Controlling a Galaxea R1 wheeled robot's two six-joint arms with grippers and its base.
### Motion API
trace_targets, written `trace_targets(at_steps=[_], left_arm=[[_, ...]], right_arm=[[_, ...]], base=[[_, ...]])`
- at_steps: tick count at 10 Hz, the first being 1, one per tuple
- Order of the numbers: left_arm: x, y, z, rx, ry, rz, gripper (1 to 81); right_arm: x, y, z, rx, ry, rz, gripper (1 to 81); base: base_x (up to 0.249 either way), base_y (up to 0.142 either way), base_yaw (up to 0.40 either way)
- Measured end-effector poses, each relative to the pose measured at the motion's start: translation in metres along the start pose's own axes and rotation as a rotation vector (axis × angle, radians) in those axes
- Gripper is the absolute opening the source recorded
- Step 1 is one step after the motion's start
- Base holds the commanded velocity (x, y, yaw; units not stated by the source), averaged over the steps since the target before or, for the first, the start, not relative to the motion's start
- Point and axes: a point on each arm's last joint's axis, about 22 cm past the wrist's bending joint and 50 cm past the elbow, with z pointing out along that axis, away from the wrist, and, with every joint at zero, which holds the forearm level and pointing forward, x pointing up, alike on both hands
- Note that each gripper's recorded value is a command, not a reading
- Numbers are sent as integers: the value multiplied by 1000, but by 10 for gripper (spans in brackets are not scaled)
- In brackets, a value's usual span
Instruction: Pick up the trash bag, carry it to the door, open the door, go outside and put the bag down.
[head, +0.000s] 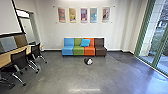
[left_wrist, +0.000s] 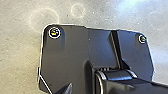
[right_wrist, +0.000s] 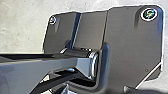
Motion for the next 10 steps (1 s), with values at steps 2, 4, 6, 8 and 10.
trace_targets(at_steps=[2, 4, 6, 8, 10], left_arm=[[0, 0, 0, 0, 1, 0, 811], [0, 0, 0, 1, 1, 0, 811], [1, 0, 0, 0, 1, 0, 811], [1, 2, 1, -2, 1, 0, 811], [1, 5, 1, -6, 0, 0, 811]], right_arm=[[0, 0, 0, 0, 1, 0, 811], [1, 0, 0, 0, 1, 1, 811], [0, 0, 0, 0, 0, 2, 811], [0, 0, 0, 0, 0, 2, 811], [0, 0, 0, 0, 1, 3, 811]], base=[[136, 0, 0], [136, 0, 0], [135, 0, 0], [136, 0, 0], [136, 0, 0]])
